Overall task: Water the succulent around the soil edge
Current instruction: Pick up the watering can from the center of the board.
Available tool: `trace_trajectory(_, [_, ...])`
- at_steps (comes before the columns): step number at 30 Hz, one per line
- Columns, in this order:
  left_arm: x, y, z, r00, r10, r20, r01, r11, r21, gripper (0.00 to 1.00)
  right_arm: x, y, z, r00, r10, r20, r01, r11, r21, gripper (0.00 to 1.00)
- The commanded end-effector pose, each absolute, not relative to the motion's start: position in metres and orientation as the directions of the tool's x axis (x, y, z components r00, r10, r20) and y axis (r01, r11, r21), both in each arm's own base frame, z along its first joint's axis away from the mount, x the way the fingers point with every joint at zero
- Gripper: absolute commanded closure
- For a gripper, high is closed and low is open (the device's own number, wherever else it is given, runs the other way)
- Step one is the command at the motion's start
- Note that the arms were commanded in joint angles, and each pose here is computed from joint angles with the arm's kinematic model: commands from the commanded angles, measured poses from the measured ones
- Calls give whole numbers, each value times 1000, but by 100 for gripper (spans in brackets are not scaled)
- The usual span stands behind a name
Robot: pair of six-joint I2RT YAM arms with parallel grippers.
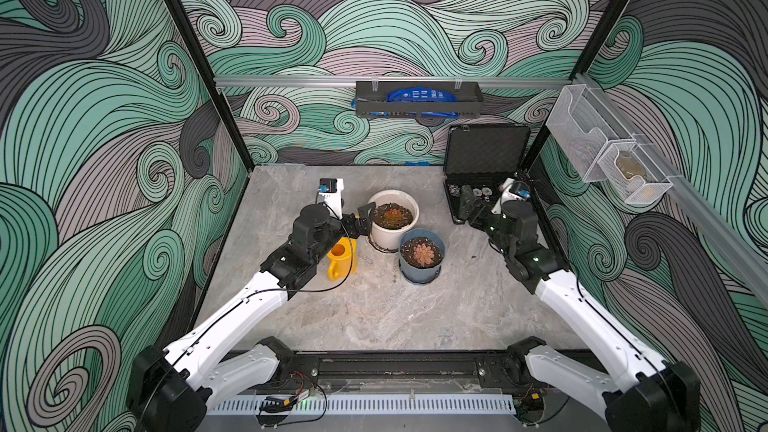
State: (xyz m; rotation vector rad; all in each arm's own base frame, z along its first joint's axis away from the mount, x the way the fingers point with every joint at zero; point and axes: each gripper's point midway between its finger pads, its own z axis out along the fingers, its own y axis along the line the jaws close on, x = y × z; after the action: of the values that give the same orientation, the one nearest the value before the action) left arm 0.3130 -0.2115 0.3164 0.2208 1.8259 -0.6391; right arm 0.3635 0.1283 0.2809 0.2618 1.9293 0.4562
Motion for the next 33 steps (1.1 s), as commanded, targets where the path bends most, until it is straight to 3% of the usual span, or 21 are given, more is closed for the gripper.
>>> trace_trajectory(1, [283,-224,313,-452,-54,-891,521,795,-312,1,359,161,255,-536,201,-820,-75,956,283,5])
trace_trajectory(6, [243,-219,303,-601,-10,-799,507,768,-391,1,358,205,240,-635,123,-762,-191,931,310,7])
trace_trajectory(12, [201,-210,265,-771,108,-627,468,765,-443,1,354,216,218,-663,93,-743,-234,917,323,12])
trace_trajectory(18, [169,-205,240,-859,216,-465,446,762,-469,1,347,218,206,-684,90,-724,-246,906,345,14])
trace_trajectory(23, [164,-177,223,-878,279,-388,417,844,-337,2,348,200,195,-704,131,-698,-165,926,340,18])
trace_trajectory(26, [169,-150,215,-877,281,-390,378,905,-198,8,351,184,187,-724,173,-668,-108,927,358,24])
trace_trajectory(33, [173,-116,199,-903,277,-329,301,953,-22,20,353,160,185,-710,226,-666,-62,923,380,30])
